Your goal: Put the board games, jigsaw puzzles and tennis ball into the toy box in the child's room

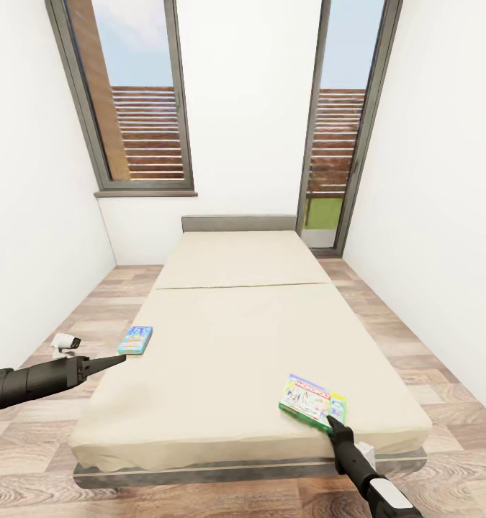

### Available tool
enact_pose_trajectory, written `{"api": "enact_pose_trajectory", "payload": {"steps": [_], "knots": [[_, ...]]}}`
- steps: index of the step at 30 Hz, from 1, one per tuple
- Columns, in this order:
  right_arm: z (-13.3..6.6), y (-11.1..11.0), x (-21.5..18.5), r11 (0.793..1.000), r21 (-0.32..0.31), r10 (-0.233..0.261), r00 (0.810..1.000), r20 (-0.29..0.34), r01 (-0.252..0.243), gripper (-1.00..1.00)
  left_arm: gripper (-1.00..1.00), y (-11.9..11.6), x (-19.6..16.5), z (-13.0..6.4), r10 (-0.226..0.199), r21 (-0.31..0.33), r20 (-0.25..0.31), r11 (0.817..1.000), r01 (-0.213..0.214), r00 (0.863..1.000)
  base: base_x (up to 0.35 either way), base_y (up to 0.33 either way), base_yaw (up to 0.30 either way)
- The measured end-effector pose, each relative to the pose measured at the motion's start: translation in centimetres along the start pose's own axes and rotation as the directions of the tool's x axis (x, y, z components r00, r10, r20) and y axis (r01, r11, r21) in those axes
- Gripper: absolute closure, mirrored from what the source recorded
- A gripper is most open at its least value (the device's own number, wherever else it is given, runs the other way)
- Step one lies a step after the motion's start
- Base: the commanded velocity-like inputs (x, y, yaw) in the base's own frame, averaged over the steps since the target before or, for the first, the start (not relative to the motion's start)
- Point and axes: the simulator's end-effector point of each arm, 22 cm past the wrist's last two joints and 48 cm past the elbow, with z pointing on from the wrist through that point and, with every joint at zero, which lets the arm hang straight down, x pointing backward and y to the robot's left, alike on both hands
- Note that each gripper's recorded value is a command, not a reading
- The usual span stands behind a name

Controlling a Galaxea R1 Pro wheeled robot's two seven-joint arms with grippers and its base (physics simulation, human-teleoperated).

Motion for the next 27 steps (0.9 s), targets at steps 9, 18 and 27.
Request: {"api": "enact_pose_trajectory", "payload": {"steps": [9, 18, 27], "knots": [[0.0, 0.0, 0.0, 1.000, 0.001, 0.001, 1.000, -0.001, -0.001, 1.00, -1.00, 0.0, 0.0, 0.0, 0.000, 0.001, 0.000, 1.000, 0.000, 1.000, 0.000, 0.000, 0.000], [-0.3, 0.7, 0.0, 1.000, 0.001, 0.000, 1.000, 0.000, 0.000, 1.00, -1.00, -0.3, -1.2, -0.7, -0.006, -0.007, 0.025, 1.000, 0.006, 1.000, 0.000, 0.000, 0.000], [-1.0, 2.4, 0.0, 1.000, 0.000, -0.001, 1.000, -0.002, 0.001, 1.00, -1.00, -1.3, -2.7, -1.1, -0.009, -0.012, 0.032, 1.000, 0.009, 0.999, 0.000, 0.000, 0.000]]}}
